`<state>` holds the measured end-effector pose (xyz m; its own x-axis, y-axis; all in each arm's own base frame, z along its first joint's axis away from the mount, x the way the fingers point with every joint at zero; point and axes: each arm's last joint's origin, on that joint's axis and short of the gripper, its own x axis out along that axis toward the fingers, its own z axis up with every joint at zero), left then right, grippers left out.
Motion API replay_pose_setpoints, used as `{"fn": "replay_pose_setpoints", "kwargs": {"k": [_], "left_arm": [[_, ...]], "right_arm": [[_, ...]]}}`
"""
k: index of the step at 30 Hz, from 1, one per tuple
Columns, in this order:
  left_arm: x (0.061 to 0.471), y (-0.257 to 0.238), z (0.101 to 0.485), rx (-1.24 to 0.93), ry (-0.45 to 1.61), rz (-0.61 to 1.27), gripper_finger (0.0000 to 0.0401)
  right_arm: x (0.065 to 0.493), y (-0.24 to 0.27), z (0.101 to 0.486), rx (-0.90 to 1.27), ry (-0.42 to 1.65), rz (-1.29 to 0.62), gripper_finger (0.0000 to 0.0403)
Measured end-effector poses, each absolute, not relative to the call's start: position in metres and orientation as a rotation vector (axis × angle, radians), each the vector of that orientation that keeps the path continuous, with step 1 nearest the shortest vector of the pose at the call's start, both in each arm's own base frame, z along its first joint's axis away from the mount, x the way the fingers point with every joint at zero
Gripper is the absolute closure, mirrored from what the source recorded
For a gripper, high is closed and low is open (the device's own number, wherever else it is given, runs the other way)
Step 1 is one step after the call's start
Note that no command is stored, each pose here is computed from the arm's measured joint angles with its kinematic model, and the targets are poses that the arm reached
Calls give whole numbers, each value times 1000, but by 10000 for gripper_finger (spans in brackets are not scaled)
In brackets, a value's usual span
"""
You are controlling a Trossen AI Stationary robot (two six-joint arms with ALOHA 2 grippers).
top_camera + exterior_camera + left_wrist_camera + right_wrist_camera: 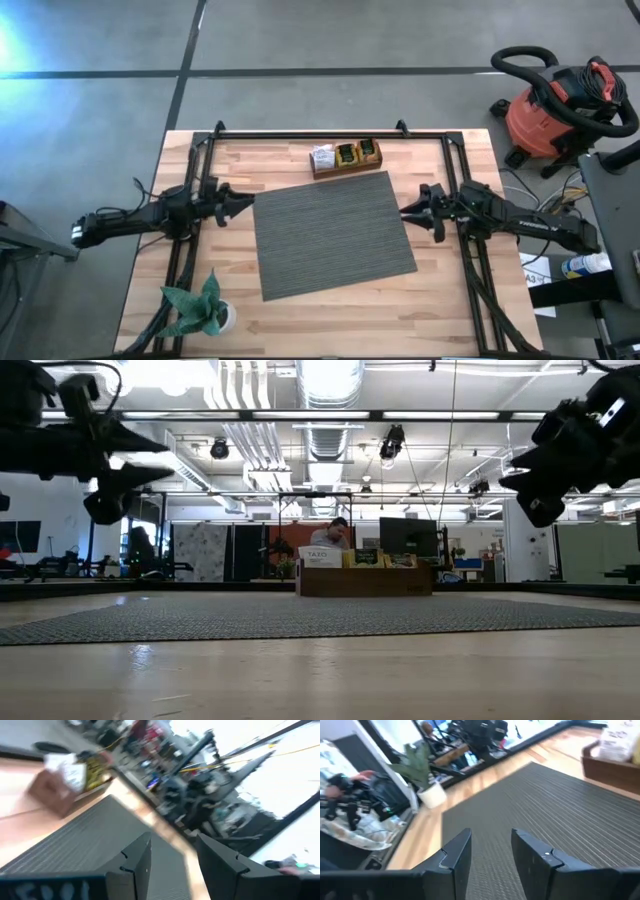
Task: Pick & Place Tea
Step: Return to Home Position
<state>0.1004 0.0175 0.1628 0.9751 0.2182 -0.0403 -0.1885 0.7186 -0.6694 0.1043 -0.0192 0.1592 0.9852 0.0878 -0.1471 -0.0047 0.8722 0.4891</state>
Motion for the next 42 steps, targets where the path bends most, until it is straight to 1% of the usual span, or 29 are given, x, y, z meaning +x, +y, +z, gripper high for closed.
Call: {"fn": "replay_pose_setpoints", "kwargs": {"k": [3,7,13,42], "left_arm": [[96,13,169,-733,-104,160,250],[97,9,173,-735,-129,103,250],[97,5,173,-737,-111,65,250],[97,4,172,-738,-100,54,250]], "right_arm": [[103,-16,162,489,114,87,266],[99,-14,167,459,28,124,266],[94,-12,175,432,-58,145,266],[96,-11,172,442,-24,153,266]]}}
